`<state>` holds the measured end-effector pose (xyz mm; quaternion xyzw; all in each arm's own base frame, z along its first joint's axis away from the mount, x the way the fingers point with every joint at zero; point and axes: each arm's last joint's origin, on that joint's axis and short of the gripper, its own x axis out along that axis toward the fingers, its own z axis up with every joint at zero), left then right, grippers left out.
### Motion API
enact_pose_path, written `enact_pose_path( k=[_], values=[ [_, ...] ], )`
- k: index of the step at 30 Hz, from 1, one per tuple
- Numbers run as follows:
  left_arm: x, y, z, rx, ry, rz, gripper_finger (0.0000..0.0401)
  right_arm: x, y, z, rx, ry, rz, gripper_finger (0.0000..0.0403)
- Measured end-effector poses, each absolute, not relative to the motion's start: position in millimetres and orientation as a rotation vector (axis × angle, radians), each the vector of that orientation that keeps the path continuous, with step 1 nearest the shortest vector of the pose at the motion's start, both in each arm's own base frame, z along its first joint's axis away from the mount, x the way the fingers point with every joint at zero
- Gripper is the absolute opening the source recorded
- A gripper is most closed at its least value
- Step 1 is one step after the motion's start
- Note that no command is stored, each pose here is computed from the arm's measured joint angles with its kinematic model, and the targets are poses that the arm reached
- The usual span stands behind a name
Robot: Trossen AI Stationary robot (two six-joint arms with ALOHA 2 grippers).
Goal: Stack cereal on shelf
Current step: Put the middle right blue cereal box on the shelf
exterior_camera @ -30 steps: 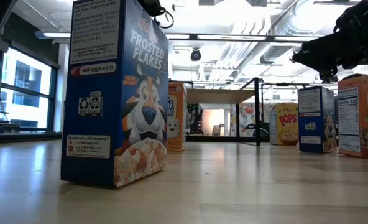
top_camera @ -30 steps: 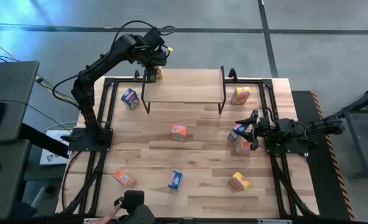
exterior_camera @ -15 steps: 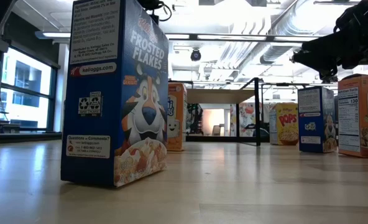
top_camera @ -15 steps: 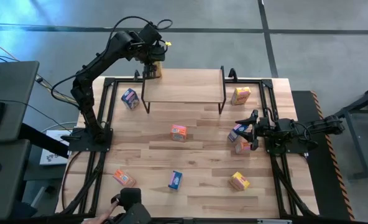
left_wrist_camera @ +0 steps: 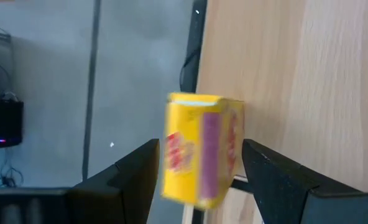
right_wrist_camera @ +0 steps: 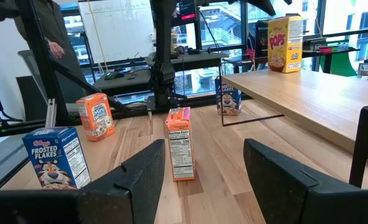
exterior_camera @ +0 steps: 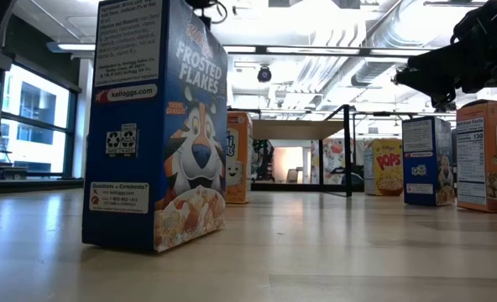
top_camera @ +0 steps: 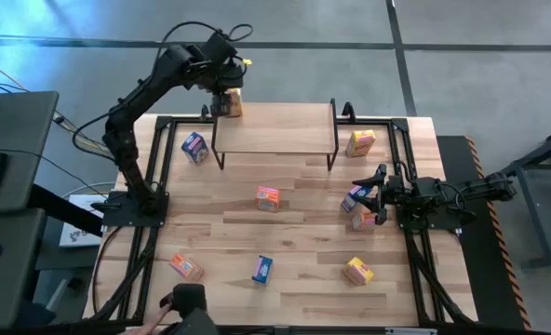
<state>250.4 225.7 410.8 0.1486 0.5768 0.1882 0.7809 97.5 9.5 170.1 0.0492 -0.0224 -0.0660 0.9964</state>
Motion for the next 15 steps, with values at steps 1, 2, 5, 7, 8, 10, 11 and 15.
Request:
enact_pose_path(
  k=[1, 2, 5, 7, 8, 10, 11, 15],
  values=[
    [247.6, 222.1, 415.6, 0.329, 1.231, 0.413, 0.0221, 97.5, 9.5, 170.1, 0.098, -0.045, -0.132, 0.0211],
    [244.7, 218.2, 420.6, 0.334, 1.214, 0.422, 0.0221, 97.5, 9.5, 170.1, 0.098, -0.045, -0.132, 0.0211],
    [239.0, 204.6, 433.8, 0.322, 1.149, 0.44, 0.0221, 97.5, 9.5, 170.2, 0.098, -0.045, -0.132, 0.0211],
    [235.6, 195.0, 442.5, 0.311, 1.099, 0.45, 0.0221, 97.5, 9.6, 170.1, 0.098, -0.044, -0.132, 0.0211],
    [234.4, 189.9, 446.7, 0.311, 1.073, 0.451, 0.0221, 97.5, 9.5, 170.2, 0.098, -0.045, -0.132, 0.0211],
    [231.8, 180.2, 454.9, 0.314, 1.024, 0.456, 0.0221, 97.5, 9.5, 170.1, 0.098, -0.045, -0.132, 0.0211],
    [230.8, 175.7, 458.8, 0.315, 0.999, 0.462, 0.0221, 97.5, 9.5, 170.1, 0.099, -0.045, -0.132, 0.0211],
    [226.6, 157.8, 470.7, 0.322, 0.931, 0.459, 0.0221, 97.5, 9.5, 170.1, 0.098, -0.045, -0.132, 0.0211]
  ],
)
